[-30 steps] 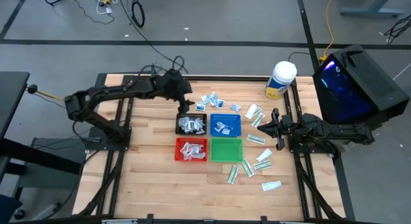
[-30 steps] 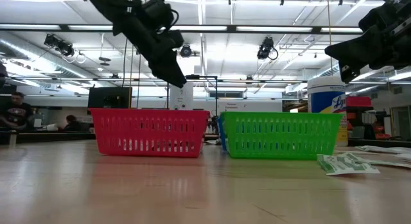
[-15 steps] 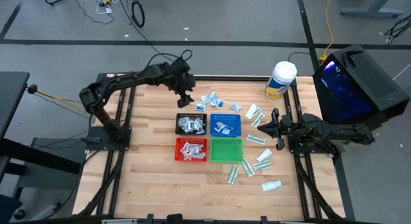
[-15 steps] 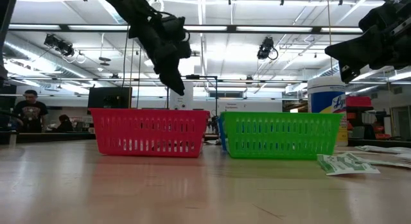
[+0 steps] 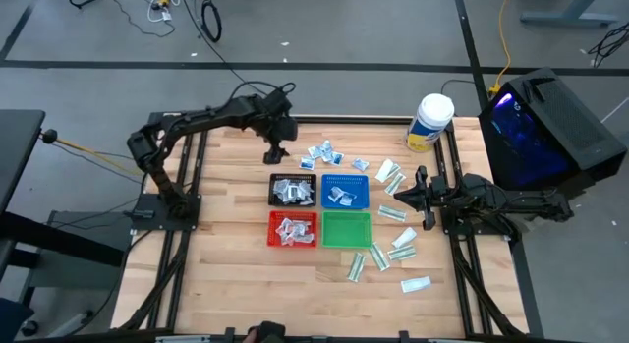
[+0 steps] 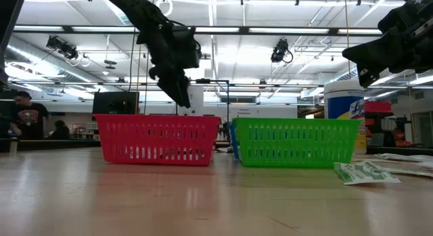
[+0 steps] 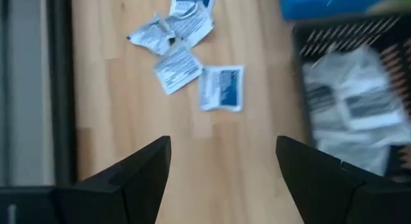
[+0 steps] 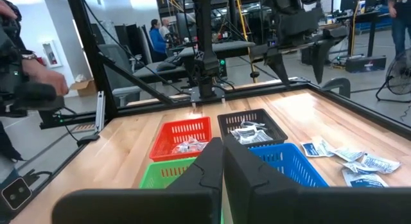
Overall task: Pick & Place First Aid Supplies
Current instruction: Put the blue alcohol pad into the blue bin
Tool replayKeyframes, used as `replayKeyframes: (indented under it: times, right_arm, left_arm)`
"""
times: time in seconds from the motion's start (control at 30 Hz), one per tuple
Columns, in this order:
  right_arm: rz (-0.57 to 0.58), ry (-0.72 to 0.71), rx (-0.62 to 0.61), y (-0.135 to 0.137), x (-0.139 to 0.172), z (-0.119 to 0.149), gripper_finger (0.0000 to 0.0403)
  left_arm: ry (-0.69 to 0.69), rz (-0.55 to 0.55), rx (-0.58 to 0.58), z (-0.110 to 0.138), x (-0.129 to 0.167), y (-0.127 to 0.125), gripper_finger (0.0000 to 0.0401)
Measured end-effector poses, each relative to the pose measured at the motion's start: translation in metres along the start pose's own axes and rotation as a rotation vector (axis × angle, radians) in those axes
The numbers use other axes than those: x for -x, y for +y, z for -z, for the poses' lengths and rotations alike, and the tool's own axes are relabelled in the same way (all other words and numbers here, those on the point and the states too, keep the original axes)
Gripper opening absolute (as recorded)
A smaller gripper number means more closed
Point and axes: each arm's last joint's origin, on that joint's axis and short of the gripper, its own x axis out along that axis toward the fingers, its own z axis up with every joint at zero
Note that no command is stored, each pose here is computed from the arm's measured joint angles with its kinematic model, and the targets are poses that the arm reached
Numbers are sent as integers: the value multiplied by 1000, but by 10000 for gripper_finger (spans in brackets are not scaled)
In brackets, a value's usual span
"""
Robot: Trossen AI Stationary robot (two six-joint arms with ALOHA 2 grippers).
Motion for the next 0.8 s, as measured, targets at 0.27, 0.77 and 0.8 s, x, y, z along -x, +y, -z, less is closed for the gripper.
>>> replayKeyframes:
  times: [0.27, 0.77, 0.8]
  right_arm:
    - [0, 0, 0, 0, 0, 0, 18]
    - [0, 0, 0, 0, 0, 0, 18]
    - [0, 0, 0, 0, 0, 0, 18]
  left_arm:
    - [95, -186, 80, 7, 3, 14, 291]
    - [-53, -214, 1166, -8, 31, 27, 291]
    - [-67, -193, 1218, -11, 32, 26, 291]
